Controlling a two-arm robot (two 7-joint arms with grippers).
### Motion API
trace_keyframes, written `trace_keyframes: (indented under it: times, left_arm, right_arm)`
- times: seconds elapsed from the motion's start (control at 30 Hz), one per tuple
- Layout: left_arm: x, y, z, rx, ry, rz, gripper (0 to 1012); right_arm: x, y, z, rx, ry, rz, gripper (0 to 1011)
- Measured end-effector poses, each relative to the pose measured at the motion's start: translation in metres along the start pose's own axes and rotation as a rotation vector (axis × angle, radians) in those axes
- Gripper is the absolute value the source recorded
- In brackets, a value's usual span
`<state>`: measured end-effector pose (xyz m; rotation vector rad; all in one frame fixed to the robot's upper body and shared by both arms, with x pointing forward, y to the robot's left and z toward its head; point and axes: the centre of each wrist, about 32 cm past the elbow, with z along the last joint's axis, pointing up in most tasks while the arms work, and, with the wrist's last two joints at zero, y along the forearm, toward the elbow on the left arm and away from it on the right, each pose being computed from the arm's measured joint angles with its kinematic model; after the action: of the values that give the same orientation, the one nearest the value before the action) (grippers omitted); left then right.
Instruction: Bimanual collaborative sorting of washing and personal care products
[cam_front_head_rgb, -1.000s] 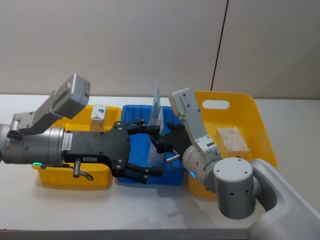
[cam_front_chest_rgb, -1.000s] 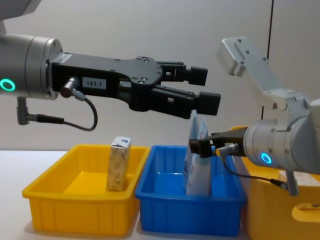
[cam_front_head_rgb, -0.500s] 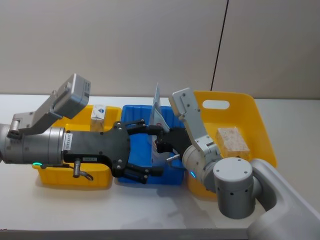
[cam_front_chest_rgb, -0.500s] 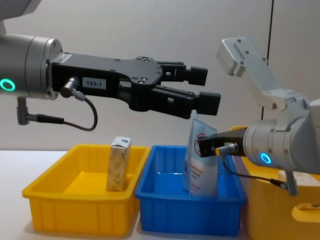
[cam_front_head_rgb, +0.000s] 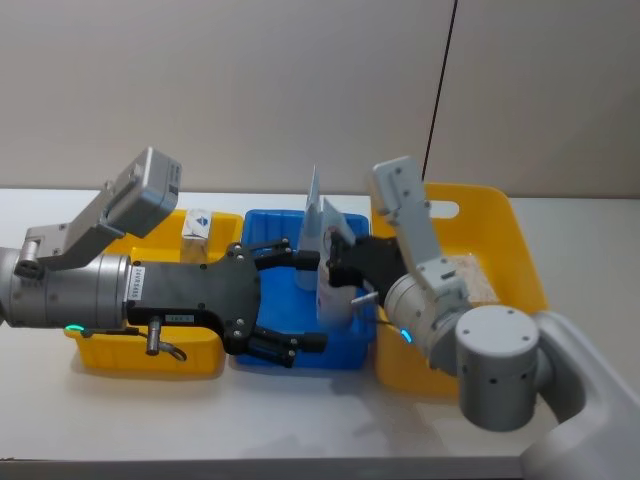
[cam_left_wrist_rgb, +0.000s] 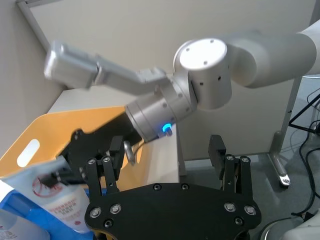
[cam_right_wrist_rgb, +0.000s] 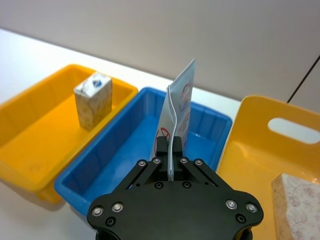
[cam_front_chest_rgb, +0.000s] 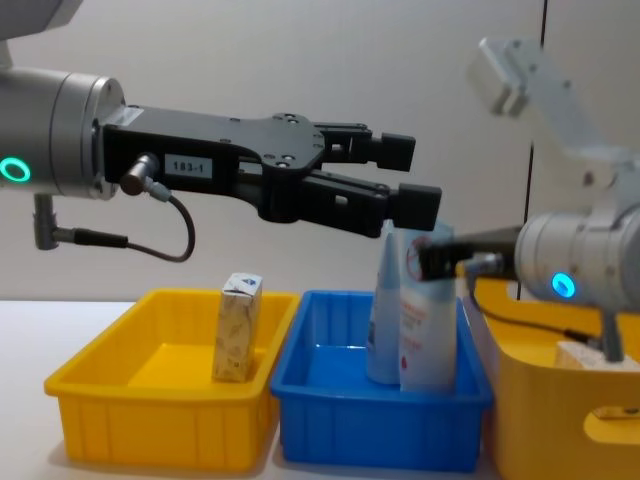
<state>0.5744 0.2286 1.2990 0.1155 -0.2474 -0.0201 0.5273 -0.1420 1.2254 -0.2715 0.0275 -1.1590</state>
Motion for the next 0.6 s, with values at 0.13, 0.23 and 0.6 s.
trace_keyframes:
  times: [0.13,0.23,0.6]
  left_arm:
    - [0.0000,0.0000,0.0000,0.000,0.000,0.000,1001]
    - [0.0000,0.0000,0.0000,0.000,0.000,0.000,1001]
    - [0.0000,0.0000,0.0000,0.000,0.000,0.000,1001]
  right_arm:
    - [0.006,-0.006,0.009,0.031,0.021,-0.003,30]
    - [0.012,-0.012,0.017,0.056,0.040,-0.005,30]
    - [0.036,-0.031,0.049,0.156,0.113,-0.014,30]
